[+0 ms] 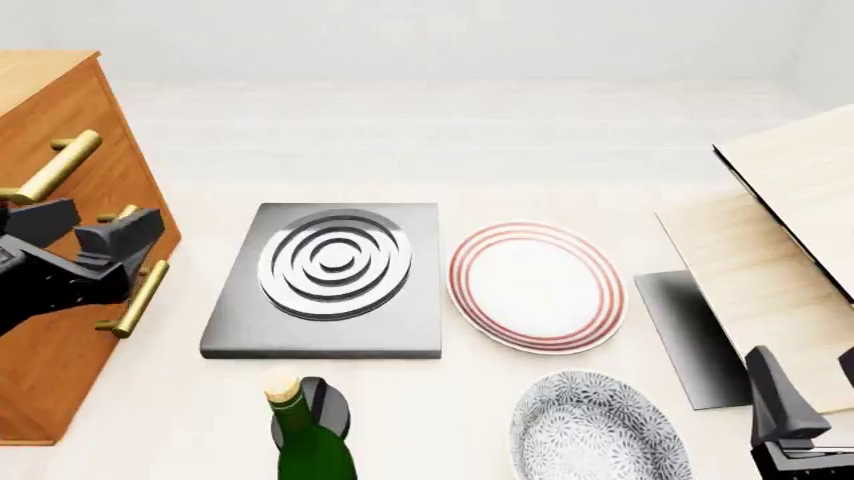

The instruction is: Turn on the stove.

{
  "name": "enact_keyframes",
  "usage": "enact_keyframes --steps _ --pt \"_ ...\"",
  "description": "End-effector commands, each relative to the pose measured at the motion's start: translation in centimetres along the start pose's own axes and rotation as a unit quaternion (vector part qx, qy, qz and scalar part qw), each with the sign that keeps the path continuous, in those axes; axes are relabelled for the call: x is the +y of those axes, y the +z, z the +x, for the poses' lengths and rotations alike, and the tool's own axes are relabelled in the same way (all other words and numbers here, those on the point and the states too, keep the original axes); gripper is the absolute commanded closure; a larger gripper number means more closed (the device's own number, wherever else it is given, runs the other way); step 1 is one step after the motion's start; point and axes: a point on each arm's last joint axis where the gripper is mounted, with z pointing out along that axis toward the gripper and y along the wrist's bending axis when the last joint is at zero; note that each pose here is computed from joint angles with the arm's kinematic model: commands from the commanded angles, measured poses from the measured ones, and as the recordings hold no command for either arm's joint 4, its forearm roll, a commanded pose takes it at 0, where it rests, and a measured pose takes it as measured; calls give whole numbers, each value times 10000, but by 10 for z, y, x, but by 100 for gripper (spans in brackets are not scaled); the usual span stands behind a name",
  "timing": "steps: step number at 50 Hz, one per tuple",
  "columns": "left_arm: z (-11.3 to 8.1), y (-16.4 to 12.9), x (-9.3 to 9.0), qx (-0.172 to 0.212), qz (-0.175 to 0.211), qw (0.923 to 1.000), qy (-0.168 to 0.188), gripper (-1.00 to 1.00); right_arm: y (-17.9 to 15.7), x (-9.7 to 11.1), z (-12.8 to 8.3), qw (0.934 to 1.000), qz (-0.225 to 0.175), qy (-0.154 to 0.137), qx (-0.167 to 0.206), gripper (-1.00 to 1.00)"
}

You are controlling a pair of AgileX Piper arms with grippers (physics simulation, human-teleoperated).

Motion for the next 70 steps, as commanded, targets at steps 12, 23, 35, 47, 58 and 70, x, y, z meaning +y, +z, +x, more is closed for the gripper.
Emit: enact_keyframes --steps 12,23,35,47,58,70 --pt "-61 22 -18 906 413 9948 -230 -100 1 0 0 10000 -1 -3 1 -100" --pt "-99 37 -42 1441 796 9849 -534 -100 1 0 0 10000 -2 1 2 -100" --pt "-101 50 -61 1704 1043 9762 -838 -100 2 0 0 10000 -2 0 3 -100" --pt "-69 76 -73 2194 1010 9654 -979 -100 2 0 0 10000 -2 1 3 -100" --pt "-49 85 -85 2396 1125 9594 -971 -100 3 0 0 10000 -2 3 4 -100" --pt "-24 94 -90 2611 1124 9536 -988 -100 3 0 0 10000 -3 3 4 -100"
